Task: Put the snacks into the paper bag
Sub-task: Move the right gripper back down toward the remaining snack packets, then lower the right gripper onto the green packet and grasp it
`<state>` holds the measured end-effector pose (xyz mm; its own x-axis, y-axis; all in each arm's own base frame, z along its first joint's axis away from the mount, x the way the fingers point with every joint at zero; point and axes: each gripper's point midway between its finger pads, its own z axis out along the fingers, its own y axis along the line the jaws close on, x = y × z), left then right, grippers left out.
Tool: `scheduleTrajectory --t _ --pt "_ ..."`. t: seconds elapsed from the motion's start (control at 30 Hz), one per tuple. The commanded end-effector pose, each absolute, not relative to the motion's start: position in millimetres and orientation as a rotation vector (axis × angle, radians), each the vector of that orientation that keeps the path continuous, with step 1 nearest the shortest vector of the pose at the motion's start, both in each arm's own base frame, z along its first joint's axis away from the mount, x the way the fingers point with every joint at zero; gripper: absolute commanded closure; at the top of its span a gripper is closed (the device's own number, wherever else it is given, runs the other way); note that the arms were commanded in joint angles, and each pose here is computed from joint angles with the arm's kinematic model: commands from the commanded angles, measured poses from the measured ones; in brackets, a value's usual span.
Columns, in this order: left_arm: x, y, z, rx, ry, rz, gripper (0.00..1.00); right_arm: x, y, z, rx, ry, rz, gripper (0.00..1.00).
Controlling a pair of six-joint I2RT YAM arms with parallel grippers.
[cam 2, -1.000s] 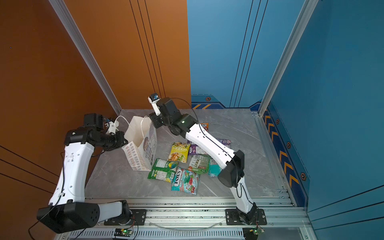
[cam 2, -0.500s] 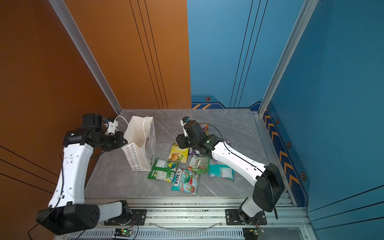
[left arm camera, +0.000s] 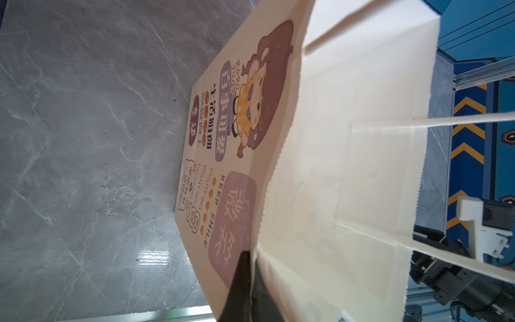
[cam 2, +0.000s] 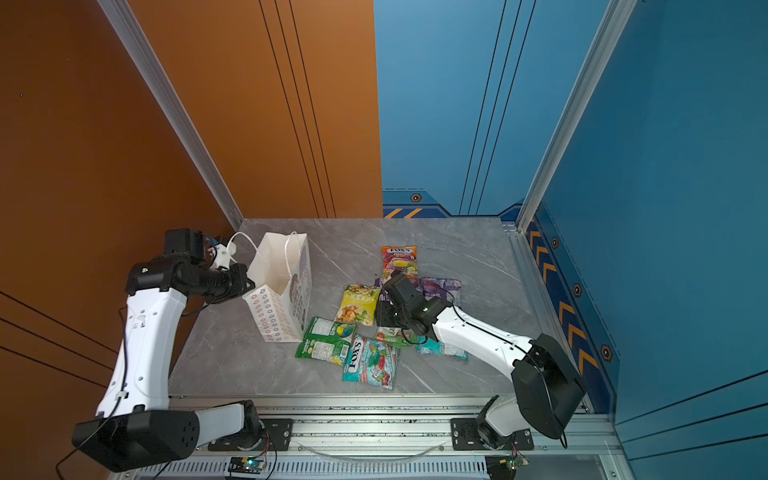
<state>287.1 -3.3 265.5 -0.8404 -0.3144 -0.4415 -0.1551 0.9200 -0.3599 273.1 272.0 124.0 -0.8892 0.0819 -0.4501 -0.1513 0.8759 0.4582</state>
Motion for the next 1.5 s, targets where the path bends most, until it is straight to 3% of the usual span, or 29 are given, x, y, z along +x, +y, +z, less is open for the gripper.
scheduleTrajectory --t 0.0,0.33,0.6,1.47 --pt "283 -5 268 -0.325 2.562 -0.44 0.96 267 261 128 0.118 2.544 0.722 0.51" --pt "281 -5 268 -0.32 2.558 -0.442 0.96 232 207 103 0.528 2.482 0.748 0.51" --pt "282 -5 268 -0.321 2.557 -0.443 0.96 210 191 82 0.703 2.476 0.825 0.51" --pt "279 -6 265 -0.328 2.562 -0.448 0.95 213 205 43 0.785 2.466 0.925 0.5"
